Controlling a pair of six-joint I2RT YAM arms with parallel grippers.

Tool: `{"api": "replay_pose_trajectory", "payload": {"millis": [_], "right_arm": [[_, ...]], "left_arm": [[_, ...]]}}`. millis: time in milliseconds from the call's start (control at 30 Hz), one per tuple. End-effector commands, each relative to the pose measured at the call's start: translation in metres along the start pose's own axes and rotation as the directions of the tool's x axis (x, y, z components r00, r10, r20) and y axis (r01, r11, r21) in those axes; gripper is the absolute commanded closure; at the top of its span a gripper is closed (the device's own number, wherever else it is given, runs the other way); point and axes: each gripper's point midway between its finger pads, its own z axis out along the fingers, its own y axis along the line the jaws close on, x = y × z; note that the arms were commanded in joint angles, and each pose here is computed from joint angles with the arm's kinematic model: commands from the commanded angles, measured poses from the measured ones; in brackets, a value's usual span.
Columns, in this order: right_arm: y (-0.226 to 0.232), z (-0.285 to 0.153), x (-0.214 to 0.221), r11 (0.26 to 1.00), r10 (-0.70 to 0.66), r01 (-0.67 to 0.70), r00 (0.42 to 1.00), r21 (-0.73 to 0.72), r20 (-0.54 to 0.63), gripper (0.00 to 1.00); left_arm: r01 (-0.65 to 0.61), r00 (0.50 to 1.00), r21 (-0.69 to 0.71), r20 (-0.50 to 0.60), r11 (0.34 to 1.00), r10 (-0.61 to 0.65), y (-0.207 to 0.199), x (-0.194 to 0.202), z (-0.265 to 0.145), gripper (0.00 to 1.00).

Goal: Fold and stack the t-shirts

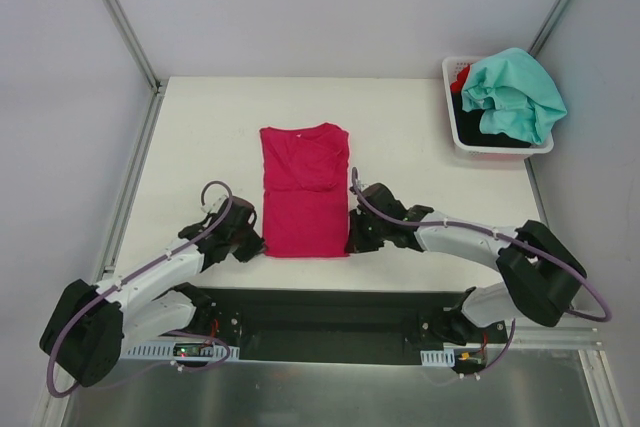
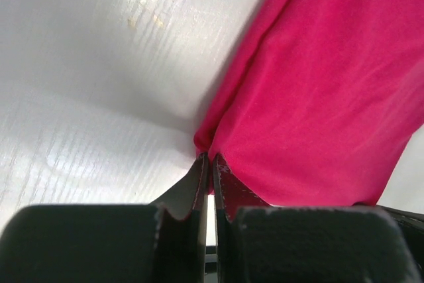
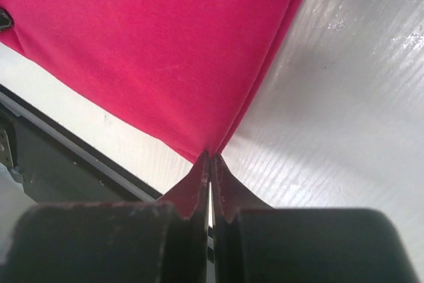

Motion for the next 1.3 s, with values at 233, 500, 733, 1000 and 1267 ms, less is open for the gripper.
{"api": "replay_pose_trajectory", "payload": {"millis": [233,500,733,1000,1267], "right_arm": [[0.007,-0.033,0.014,0.999,-0.027,0.027,1.0,0.032,0.01,1.0],[0.02,-0.067,0.017,0.998,-0.054,0.051,0.996,0.038,0.069,1.0],[0.031,-0.106,0.005,0.996,-0.08,0.073,0.983,0.05,0.164,1.0],[0.05,-0.15,-0.02,0.992,-0.126,0.115,0.954,0.057,0.271,1.0],[0.073,-0.167,-0.055,0.977,-0.211,0.19,0.931,0.097,0.298,1.0]], "left_arm": [[-0.031,0.999,0.06,-0.016,0.998,0.032,-0.012,0.008,-0.038,1.0],[-0.061,0.998,0.085,0.024,0.994,0.06,-0.026,0.011,-0.069,1.0],[-0.101,0.993,0.138,0.08,0.985,0.091,-0.046,0.008,-0.105,1.0],[-0.164,0.976,0.153,0.172,0.975,0.137,-0.065,-0.002,-0.136,1.0],[-0.216,0.94,0.164,0.301,0.962,0.16,-0.101,-0.032,-0.164,1.0]]}}
